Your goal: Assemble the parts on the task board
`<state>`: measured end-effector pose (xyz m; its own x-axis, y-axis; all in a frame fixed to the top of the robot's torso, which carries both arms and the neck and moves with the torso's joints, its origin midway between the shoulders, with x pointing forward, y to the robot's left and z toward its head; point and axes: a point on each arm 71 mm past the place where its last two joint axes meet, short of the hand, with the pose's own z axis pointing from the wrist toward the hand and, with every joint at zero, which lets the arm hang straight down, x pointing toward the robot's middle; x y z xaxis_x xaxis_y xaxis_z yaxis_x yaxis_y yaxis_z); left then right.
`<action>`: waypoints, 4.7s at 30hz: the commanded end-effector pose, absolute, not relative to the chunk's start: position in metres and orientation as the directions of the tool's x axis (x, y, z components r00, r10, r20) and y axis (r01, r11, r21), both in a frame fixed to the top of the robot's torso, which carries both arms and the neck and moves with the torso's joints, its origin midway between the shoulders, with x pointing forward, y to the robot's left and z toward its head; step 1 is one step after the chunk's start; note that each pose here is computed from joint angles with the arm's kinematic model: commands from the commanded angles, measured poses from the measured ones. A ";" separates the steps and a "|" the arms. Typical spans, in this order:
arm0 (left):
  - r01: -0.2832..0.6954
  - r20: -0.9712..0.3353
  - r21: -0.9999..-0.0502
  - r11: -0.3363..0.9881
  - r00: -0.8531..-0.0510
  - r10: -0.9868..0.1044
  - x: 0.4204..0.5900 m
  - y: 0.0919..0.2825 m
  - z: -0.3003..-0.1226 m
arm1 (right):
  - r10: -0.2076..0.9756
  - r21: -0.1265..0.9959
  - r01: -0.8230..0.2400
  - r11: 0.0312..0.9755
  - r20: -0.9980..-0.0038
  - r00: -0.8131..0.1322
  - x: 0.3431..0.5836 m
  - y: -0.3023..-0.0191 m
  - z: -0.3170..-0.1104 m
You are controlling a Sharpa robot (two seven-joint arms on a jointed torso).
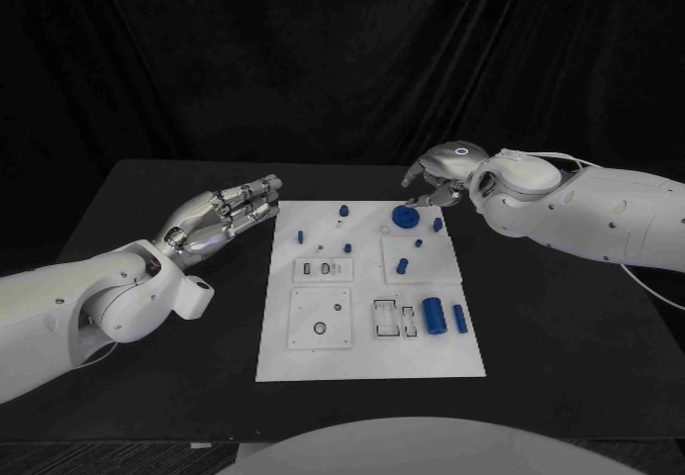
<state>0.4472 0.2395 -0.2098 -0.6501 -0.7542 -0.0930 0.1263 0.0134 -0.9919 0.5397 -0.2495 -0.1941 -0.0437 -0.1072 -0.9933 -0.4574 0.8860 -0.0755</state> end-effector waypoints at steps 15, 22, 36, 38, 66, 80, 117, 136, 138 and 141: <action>0.112 -0.076 -0.994 0.000 -0.673 -0.735 0.446 0.236 -0.211 | -0.132 -0.064 -0.421 0.905 -0.982 -0.134 0.544 -0.249 -0.218; 0.109 -0.073 -0.994 -0.001 -0.678 -0.732 0.446 0.235 -0.212 | -0.141 -0.068 -0.410 0.909 -0.979 -0.150 0.546 -0.249 -0.222; 0.107 -0.070 -0.994 -0.005 -0.682 -0.728 0.446 0.235 -0.212 | -0.149 -0.071 -0.401 0.913 -0.975 -0.166 0.547 -0.250 -0.231; 0.107 -0.070 -0.994 -0.005 -0.682 -0.728 0.446 0.235 -0.212 | -0.151 -0.072 -0.401 0.913 -0.974 -0.168 0.548 -0.250 -0.231; 0.097 -0.063 -0.995 -0.006 -0.690 -0.721 0.446 0.234 -0.214 | -0.165 -0.062 -0.441 0.896 -0.966 -0.199 0.548 -0.240 -0.246; 0.092 -0.063 -0.996 -0.001 -0.688 -0.723 0.446 0.236 -0.215 | -0.123 -0.041 -0.492 0.870 -0.983 -0.136 0.542 -0.228 -0.234; 0.074 -0.060 -0.997 0.012 -0.691 -0.720 0.446 0.234 -0.218 | -0.069 0.067 -0.624 0.779 -0.979 -0.191 0.554 -0.127 -0.222; 0.069 -0.055 -0.998 0.009 -0.700 -0.712 0.447 0.231 -0.219 | -0.086 0.065 -0.612 0.788 -0.973 -0.214 0.556 -0.121 -0.226; 0.069 -0.055 -0.998 0.009 -0.701 -0.711 0.447 0.231 -0.219 | -0.087 0.065 -0.612 0.788 -0.973 -0.216 0.556 -0.121 -0.227; 0.068 -0.055 -0.998 0.010 -0.701 -0.711 0.447 0.231 -0.219 | -0.087 0.066 -0.612 0.788 -0.972 -0.217 0.556 -0.121 -0.227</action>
<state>0.4480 0.2330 -0.2197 -0.6904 -0.7206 -0.0636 0.0668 0.0240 -0.9975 0.5565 -0.1205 -0.2235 -0.1975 -0.0743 -0.9775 -0.6180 0.7835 0.0653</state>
